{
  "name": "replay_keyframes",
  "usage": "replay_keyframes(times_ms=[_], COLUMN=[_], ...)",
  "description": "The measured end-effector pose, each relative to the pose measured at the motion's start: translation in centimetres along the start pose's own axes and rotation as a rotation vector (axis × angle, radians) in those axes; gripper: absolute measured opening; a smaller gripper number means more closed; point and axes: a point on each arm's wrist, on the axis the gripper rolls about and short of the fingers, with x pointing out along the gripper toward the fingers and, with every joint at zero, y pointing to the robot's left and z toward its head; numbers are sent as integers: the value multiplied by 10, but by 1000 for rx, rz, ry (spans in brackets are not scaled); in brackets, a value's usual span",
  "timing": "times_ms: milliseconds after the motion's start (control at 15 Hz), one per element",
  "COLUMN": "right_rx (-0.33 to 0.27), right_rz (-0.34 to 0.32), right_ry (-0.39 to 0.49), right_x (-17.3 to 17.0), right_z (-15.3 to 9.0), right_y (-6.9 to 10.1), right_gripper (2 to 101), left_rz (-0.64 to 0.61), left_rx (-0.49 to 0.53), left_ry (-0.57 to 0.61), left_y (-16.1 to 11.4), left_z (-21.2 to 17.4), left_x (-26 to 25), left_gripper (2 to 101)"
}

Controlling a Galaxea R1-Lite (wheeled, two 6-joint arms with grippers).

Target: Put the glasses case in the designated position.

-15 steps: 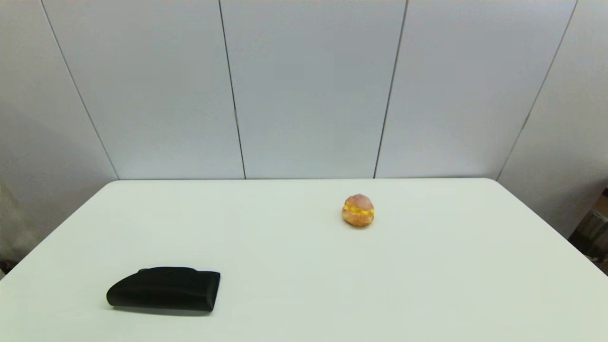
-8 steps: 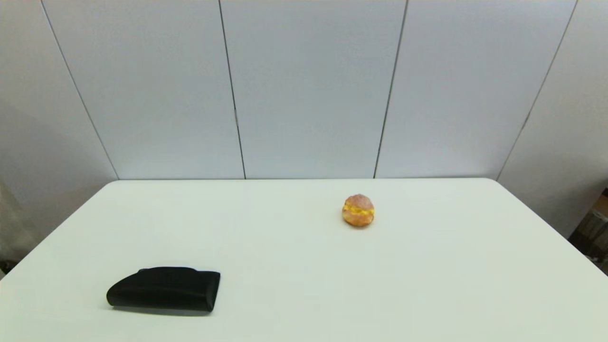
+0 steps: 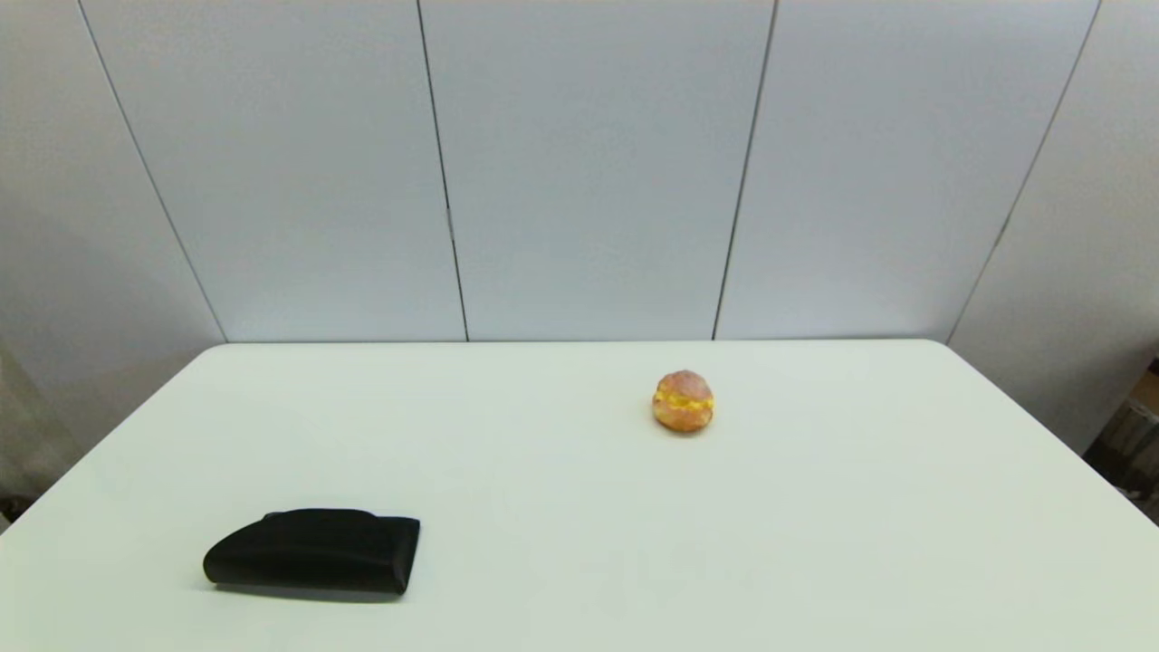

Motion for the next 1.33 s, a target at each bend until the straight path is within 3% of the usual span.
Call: replay_keyframes(times_ms=[267, 600, 867, 1133, 1333], right_rx=[0, 0, 0, 0, 0], right_rz=[0, 0, 0, 1, -1], right_ry=[0, 0, 0, 0, 0], right_x=[0, 0, 0, 0, 0], right_z=[0, 0, 0, 0, 0], right_y=[0, 0, 0, 0, 0], right_gripper=[971, 971, 971, 971, 971], left_rz=[-74, -183, -318, -629, -815], left_rx=[92, 234, 441, 604, 709], left_ry=[204, 476, 615, 762, 793], left_y=[8, 6, 1, -3, 2], left_z=[83, 137, 157, 148, 140], left_x=[24, 107, 171, 198, 206], left_gripper=[979, 979, 979, 979, 979])
